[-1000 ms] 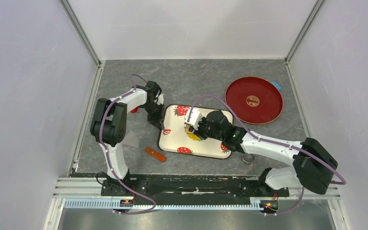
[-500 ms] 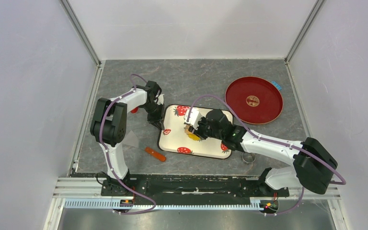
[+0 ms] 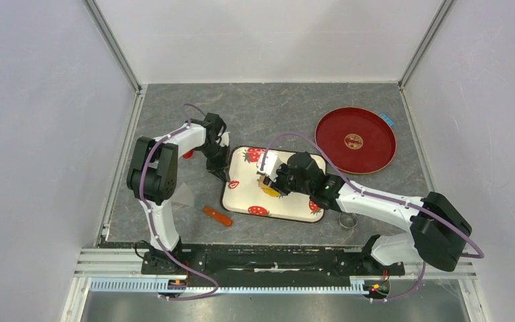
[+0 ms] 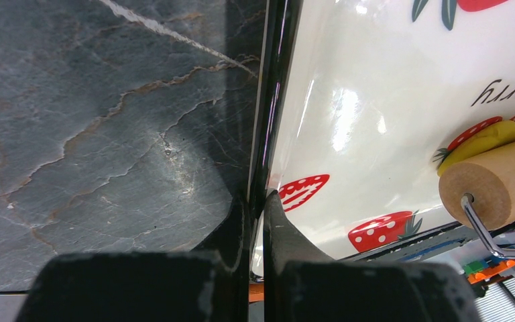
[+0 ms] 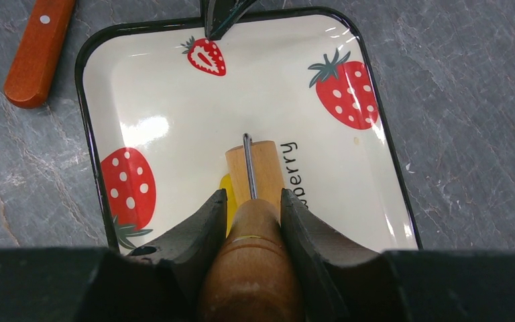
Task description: Roll out the dumpling wrappers from the dough
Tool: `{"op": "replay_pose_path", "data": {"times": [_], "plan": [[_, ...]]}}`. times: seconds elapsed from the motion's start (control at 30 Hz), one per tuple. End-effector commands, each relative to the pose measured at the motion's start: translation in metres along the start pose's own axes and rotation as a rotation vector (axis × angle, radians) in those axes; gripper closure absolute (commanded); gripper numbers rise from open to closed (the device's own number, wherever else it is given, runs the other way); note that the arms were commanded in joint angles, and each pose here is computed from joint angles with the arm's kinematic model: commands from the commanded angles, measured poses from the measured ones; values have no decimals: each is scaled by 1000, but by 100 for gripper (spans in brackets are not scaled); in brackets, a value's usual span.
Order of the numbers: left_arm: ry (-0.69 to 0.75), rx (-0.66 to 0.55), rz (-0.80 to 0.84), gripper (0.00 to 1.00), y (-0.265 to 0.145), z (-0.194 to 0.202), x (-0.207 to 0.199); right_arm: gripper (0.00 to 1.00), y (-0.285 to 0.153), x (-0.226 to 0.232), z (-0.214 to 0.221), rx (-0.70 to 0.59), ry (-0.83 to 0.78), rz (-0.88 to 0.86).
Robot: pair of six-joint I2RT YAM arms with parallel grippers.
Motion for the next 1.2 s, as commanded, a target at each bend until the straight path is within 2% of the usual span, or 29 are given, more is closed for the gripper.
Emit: {"op": "replay_pose_path", "data": {"times": [0.0, 0.7, 1.17], "plan": [[49, -55, -96, 98, 17, -14, 15, 100, -20, 85, 60, 249, 157, -373], [46, -58, -98, 98, 17, -14, 14, 100, -31, 110, 88, 317, 231, -468], [47, -54, -68, 98, 17, -14, 10, 100, -35, 136, 102, 400, 405, -525]]}}
Point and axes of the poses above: each gripper's point midway between its finger pads, its own y axis out along the fingers, its own x axis along the line the jaws close on, z = x × y, the point moved 4 cm from there along -y, back along the fingers, and after that the axes turned 15 degrees about -y, right-handed, at the moved point
